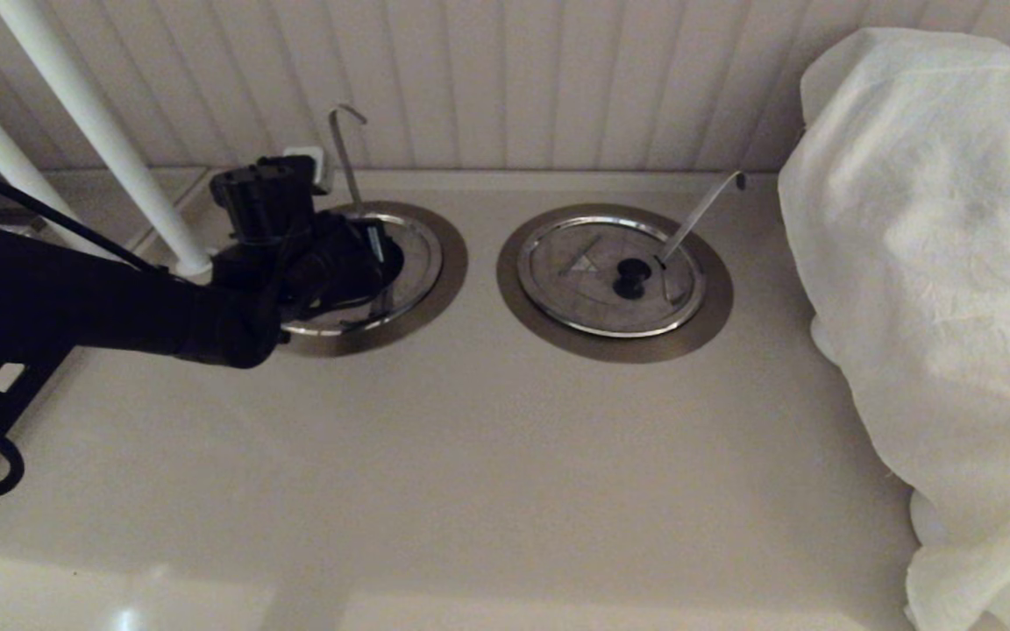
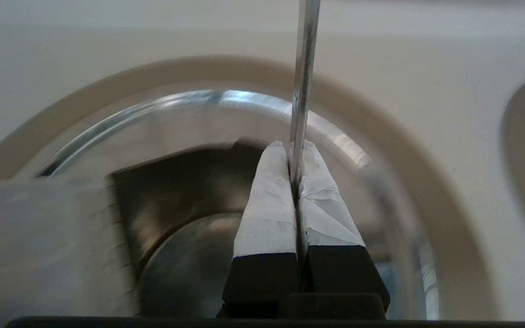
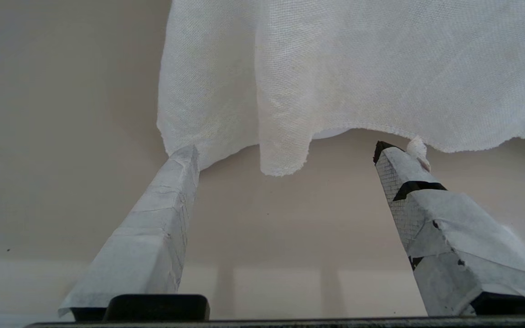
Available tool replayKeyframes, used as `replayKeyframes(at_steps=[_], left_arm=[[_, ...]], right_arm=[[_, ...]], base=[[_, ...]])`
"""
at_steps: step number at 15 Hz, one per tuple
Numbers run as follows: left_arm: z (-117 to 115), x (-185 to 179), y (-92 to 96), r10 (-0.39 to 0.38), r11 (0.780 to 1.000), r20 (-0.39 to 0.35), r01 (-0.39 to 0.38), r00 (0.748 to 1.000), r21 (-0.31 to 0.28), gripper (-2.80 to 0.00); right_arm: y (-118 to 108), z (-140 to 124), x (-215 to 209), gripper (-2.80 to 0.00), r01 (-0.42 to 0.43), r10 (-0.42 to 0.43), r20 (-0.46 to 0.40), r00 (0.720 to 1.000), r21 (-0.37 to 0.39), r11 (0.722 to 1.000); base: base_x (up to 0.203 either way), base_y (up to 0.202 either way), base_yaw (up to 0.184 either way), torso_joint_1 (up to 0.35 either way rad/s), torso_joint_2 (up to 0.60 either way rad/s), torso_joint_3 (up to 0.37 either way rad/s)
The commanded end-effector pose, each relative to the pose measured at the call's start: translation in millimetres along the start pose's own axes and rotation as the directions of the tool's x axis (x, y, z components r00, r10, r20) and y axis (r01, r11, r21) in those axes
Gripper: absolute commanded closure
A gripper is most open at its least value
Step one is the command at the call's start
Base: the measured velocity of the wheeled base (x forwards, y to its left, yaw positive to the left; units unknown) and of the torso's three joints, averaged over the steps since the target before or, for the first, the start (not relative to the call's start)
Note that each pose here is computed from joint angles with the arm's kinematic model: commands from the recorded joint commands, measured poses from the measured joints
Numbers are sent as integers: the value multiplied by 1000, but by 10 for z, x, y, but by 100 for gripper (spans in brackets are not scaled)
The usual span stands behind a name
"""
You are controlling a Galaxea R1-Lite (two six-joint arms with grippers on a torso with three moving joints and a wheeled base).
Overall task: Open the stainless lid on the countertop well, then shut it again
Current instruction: Stir with a spoon
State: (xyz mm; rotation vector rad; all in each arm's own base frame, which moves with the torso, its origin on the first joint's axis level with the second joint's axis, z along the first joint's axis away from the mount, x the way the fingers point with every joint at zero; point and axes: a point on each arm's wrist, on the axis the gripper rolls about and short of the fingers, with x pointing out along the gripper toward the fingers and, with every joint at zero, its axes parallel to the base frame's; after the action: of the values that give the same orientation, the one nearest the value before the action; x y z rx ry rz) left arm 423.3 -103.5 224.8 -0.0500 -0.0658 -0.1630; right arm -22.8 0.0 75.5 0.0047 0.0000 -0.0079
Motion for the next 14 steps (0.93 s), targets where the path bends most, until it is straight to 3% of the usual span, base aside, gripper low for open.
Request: replayKeyframes(at_steps=[1,3,5,8,11,14], left_arm=[[97,-69,184,36,998,11,-36,999,58,0],[59,-45,327,72,989,4,-72,997,129,0],[44,56,332,88,988,24,-91,996,127,0],[-3,234,319,176,978,102,-186,979,100,0],[27,247,102,134,991,120,-136,984,10,0],[-109,293,-7,113,993,92,-115,989,8,0]], right_arm=[[0,-5,0,-280,0,0,0,1000,0,1000],[0,-5,0,-280,0,0,0,1000,0,1000],[0,-5,0,-280,0,0,0,1000,0,1000],[0,-5,0,-280,0,0,0,1000,0,1000],[0,-5,0,-280,0,0,0,1000,0,1000],[0,-5,0,-280,0,0,0,1000,0,1000]], base=[[0,0,0,0,0,0],[0,0,0,0,0,0],[0,0,0,0,0,0],[0,0,0,0,0,0],[0,0,0,0,0,0],[0,0,0,0,0,0]])
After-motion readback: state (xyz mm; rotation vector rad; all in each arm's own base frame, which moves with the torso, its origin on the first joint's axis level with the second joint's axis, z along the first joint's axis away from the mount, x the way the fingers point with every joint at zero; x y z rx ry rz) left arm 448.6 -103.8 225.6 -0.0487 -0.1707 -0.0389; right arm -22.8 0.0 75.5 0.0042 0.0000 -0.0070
